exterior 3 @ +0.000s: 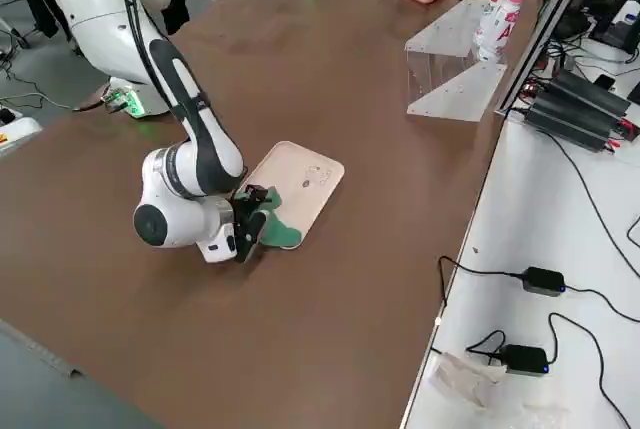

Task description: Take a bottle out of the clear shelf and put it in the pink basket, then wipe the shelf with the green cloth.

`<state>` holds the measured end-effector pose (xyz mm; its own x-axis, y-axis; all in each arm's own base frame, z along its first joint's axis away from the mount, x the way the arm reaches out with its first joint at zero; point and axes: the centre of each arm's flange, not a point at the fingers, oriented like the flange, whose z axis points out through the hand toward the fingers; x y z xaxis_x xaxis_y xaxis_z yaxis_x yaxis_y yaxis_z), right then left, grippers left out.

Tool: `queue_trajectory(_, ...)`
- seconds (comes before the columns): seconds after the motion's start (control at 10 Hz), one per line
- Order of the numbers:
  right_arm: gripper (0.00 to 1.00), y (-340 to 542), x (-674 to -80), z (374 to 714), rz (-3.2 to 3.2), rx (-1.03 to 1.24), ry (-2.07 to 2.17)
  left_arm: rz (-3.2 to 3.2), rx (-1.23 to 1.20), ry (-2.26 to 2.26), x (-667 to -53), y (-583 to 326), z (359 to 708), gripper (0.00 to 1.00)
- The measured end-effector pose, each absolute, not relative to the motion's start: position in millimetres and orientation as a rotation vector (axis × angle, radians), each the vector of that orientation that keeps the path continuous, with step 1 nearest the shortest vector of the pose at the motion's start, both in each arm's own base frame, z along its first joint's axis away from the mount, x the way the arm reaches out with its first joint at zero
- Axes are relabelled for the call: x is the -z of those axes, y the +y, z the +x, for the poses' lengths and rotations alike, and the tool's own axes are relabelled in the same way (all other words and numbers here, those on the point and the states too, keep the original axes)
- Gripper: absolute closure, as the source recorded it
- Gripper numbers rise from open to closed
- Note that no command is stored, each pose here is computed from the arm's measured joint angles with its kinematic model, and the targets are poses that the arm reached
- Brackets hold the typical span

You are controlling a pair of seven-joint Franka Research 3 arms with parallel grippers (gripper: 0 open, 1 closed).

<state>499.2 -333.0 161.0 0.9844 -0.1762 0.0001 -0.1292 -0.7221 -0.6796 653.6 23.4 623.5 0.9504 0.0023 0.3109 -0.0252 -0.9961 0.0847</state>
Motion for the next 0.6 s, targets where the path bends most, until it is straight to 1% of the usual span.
queue_trajectory(0.2,0.64,-333,-160,499,-2.388,0.084,0.214,3.026,-0.56,0.017,-625,39,630,0.57)
queue_trajectory(0.4,0.94,-331,-160,500,-2.39,0.083,0.21,3.012,-0.694,0.096,-602,37,607,0.57)
queue_trajectory(0.5,0.96,-328,-160,503,-2.39,0.08,0.202,3.01,-0.754,0.139,-583,44,591,0.57)
queue_trajectory(0.6,0.96,-323,-160,506,-2.389,0.075,0.19,3.02,-0.795,0.183,-565,58,572,0.57)
